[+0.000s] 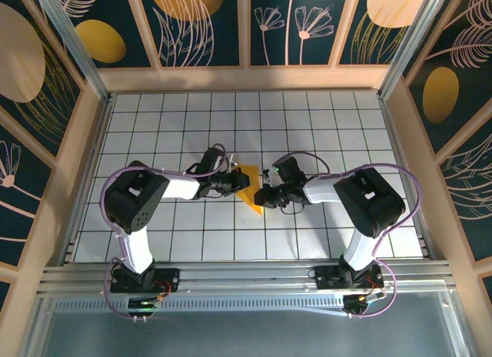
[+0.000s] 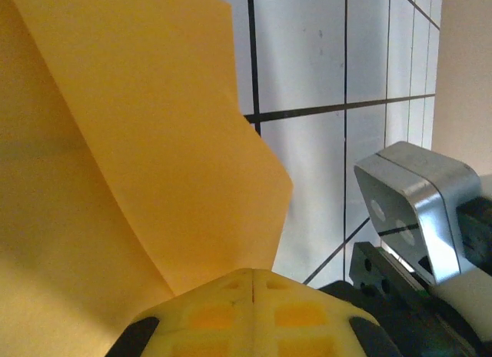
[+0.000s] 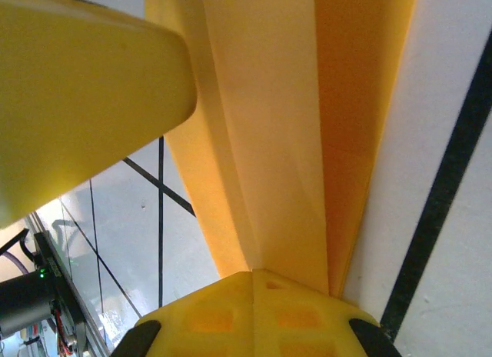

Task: Fold a paper plane with a square sheet of paper (fold left side to right side)
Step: Fourth fold the wing at the center of the table.

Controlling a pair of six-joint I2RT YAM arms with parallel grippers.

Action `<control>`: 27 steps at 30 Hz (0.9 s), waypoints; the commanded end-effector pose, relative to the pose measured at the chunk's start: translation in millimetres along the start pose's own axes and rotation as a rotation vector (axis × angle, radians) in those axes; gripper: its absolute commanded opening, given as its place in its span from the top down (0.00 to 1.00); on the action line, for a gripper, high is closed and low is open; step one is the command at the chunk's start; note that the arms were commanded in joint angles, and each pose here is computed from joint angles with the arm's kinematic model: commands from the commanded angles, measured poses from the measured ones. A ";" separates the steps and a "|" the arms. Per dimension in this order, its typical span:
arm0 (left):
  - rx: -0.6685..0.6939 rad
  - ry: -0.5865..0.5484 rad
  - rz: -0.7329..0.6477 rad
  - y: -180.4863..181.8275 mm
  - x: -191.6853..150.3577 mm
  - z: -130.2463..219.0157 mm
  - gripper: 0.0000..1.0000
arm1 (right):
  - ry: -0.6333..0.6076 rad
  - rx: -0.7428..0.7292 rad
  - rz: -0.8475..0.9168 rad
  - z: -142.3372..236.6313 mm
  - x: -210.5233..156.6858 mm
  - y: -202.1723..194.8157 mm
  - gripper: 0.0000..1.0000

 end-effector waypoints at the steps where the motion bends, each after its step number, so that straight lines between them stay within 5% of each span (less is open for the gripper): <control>1: -0.009 0.001 -0.045 -9.4 4.0 -6.7 1.00 | 0.169 -0.215 -0.118 -3.5 -46.0 -39.6 1.00; 27: 0.187 -0.131 -0.009 27.4 33.6 -15.2 1.00 | 0.269 -0.262 -0.132 -4.6 -61.8 -45.2 1.00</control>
Point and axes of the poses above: each hand's point on the last joint's axis, 136 mm out from that joint toward the fingers, its own z axis back along the fingers, its own y axis along the line the jaws close on, x = y × z, the point moved 7 cm from there along z, back along the fingers, and after that the axes turned 15 degrees about z, right-handed, at the moved point
